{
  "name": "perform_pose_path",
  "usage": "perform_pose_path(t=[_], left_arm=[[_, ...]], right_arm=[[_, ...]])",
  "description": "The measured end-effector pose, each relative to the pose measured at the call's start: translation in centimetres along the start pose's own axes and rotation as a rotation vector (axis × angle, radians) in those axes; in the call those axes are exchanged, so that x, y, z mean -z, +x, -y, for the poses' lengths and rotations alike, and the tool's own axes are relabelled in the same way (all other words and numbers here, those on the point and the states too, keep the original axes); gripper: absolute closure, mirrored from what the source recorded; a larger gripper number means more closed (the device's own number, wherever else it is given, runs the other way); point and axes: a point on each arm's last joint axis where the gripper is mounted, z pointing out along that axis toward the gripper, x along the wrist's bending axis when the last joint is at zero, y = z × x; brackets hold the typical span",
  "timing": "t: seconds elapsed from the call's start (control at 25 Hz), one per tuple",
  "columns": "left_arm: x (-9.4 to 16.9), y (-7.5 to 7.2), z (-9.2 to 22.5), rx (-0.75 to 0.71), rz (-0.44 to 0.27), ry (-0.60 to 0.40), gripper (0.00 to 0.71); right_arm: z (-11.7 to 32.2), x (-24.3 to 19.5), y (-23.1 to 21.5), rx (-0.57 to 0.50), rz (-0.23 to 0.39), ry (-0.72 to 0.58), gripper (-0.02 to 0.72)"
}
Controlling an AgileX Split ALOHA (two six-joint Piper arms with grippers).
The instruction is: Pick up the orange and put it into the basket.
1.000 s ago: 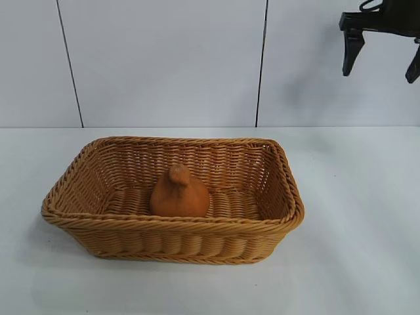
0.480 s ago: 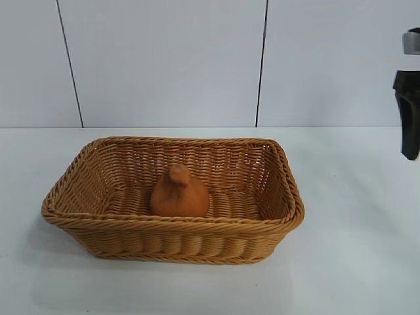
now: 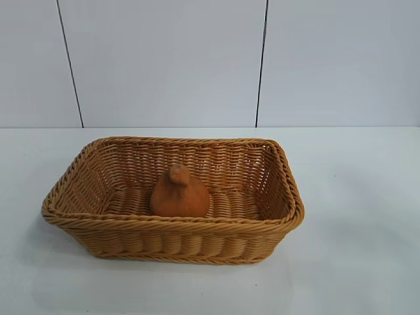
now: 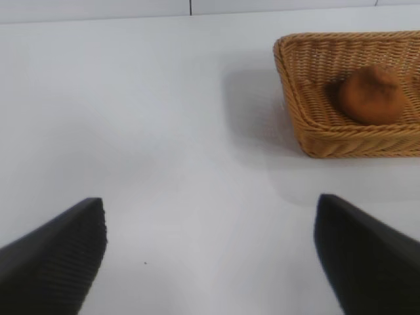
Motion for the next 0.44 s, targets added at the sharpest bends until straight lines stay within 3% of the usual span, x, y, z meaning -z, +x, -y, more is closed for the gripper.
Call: perform_pose_path(t=[0.28,0.44], left_arm=[[0.0,0.0,0.0,0.000,0.000,0.000,0.098],[0.0,0.0,0.0,0.000,0.000,0.000,0.098]], right_arm=[[3.2,4.2,0.1,0.009,-0.001,-0.337,0.010],[3.6,4.5,0.1,0.010,-0.001,-0.368,0.010]])
